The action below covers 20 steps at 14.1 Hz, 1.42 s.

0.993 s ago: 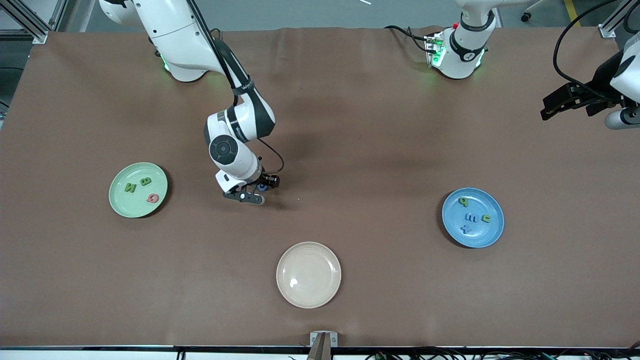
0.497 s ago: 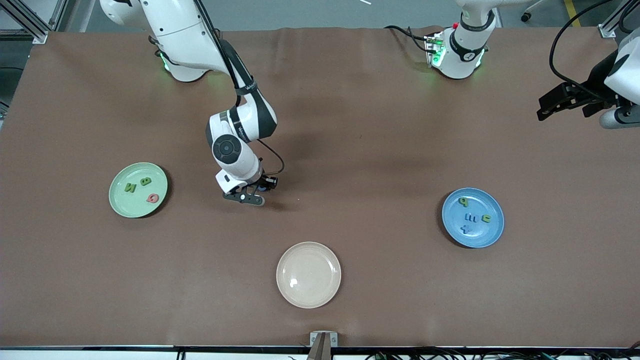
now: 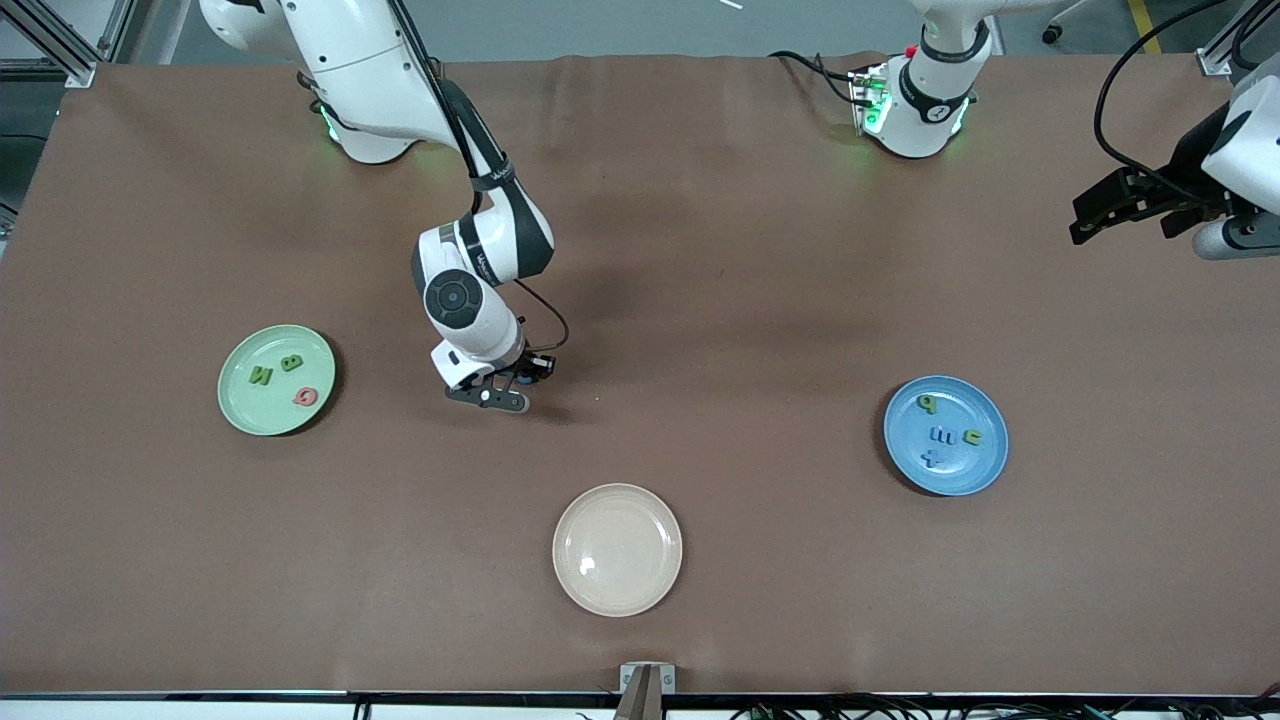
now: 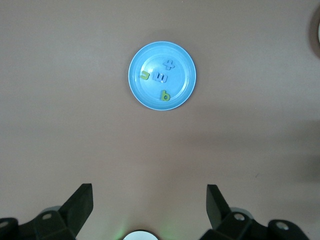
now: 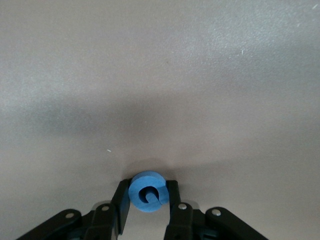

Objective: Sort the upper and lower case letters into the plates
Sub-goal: 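Carry the blue G onto the green plate and open the right gripper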

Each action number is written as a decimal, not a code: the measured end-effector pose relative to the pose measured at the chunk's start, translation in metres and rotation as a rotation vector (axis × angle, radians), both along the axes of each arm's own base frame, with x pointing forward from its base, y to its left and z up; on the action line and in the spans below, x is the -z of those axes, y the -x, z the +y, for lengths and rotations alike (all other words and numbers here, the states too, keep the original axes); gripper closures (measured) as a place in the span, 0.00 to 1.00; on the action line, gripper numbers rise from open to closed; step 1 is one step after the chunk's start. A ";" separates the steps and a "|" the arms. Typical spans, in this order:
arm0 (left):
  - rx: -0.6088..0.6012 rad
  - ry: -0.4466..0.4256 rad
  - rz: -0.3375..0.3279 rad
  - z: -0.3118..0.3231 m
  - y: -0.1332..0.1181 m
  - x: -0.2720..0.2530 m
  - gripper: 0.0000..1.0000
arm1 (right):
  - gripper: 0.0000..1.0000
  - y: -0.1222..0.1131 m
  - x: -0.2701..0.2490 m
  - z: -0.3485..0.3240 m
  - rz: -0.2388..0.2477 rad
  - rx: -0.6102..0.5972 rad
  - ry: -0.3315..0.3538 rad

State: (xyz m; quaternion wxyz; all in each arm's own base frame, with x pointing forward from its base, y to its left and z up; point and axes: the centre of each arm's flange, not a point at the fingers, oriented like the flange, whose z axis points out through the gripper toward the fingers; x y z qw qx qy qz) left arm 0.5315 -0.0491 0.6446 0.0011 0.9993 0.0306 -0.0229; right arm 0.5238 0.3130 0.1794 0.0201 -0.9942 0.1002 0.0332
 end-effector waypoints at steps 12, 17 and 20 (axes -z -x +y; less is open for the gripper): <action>0.011 -0.001 0.002 -0.006 0.000 0.002 0.00 | 0.64 -0.016 -0.080 -0.229 -0.004 -0.148 -0.003; 0.010 -0.001 0.001 -0.005 0.000 0.002 0.00 | 0.64 -0.018 -0.070 -0.351 -0.016 -0.274 0.011; 0.009 -0.001 0.001 -0.005 0.000 0.002 0.00 | 0.64 -0.018 -0.054 -0.401 -0.037 -0.321 0.062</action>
